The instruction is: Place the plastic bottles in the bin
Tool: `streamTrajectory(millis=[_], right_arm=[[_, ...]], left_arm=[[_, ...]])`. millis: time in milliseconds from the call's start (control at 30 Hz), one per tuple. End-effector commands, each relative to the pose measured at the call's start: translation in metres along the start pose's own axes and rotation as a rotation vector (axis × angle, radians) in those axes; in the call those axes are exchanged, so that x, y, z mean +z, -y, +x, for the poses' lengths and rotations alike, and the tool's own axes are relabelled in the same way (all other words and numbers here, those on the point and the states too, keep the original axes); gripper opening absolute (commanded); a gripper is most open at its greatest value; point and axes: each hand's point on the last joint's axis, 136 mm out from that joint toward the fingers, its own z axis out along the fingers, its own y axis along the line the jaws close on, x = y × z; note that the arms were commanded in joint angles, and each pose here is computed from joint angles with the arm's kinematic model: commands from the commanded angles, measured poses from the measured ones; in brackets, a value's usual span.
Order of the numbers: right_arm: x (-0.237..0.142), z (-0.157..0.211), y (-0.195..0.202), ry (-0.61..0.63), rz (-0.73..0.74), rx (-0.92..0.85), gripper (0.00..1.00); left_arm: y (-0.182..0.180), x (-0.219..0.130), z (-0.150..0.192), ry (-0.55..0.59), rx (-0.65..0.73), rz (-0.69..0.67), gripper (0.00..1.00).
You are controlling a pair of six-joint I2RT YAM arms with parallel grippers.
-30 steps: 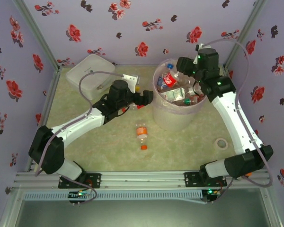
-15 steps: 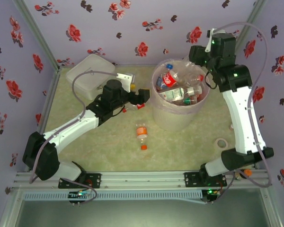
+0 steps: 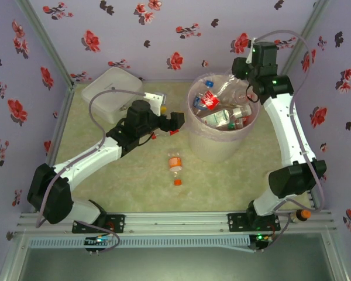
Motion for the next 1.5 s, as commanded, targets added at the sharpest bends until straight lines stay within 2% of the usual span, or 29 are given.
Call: streamTrajectory(millis=[0,200,333,500,600,800,900,967,1067,1133,1233,1367,1467], right_arm=[[0.026,0.105,0.005,-0.343,-0.011,0.0,0.38],[0.017,0.125,0.016,-0.376,0.002,0.041,0.39],[0.001,0.116,0.027,-0.36,0.035,0.041,0.43],[-0.032,0.063,0.022,-0.24,0.023,0.001,0.61],[-0.055,0.027,0.017,-0.153,0.019,-0.025,0.71],[-0.1,-0.007,0.024,-0.035,0.066,-0.046,0.79],[-0.122,-0.006,0.028,-0.003,0.082,-0.039,0.8],[-0.136,-0.002,0.035,0.004,0.113,-0.046,0.8],[-0.148,0.004,0.04,0.011,0.127,-0.048,0.81],[-0.147,0.01,0.037,0.01,0.104,-0.039,0.81],[-0.139,0.017,0.028,0.0,0.046,-0.02,0.81],[-0.138,0.022,0.024,-0.015,0.017,-0.019,0.81],[-0.149,0.024,0.028,-0.014,0.039,-0.029,0.81]], left_arm=[[-0.001,-0.006,-0.008,0.015,0.022,-0.005,0.95],[-0.006,-0.007,-0.006,0.005,0.03,-0.023,0.95],[-0.018,-0.013,-0.004,-0.013,0.054,-0.071,0.96],[-0.059,-0.025,0.009,-0.1,0.119,-0.23,0.99],[-0.083,-0.023,0.025,-0.146,0.101,-0.256,0.99],[-0.109,0.01,0.071,-0.337,0.113,-0.238,1.0],[-0.116,0.019,0.096,-0.43,0.03,-0.258,1.0],[-0.111,0.011,0.11,-0.47,-0.04,-0.294,1.0],[-0.092,-0.005,0.121,-0.421,-0.154,-0.334,1.0],[-0.087,-0.009,0.129,-0.405,-0.179,-0.357,1.0],[-0.102,-0.006,0.135,-0.428,-0.08,-0.437,1.0],[-0.12,0.025,0.126,-0.463,0.185,-0.413,1.0],[-0.141,0.048,0.125,-0.522,0.232,-0.424,1.0]])
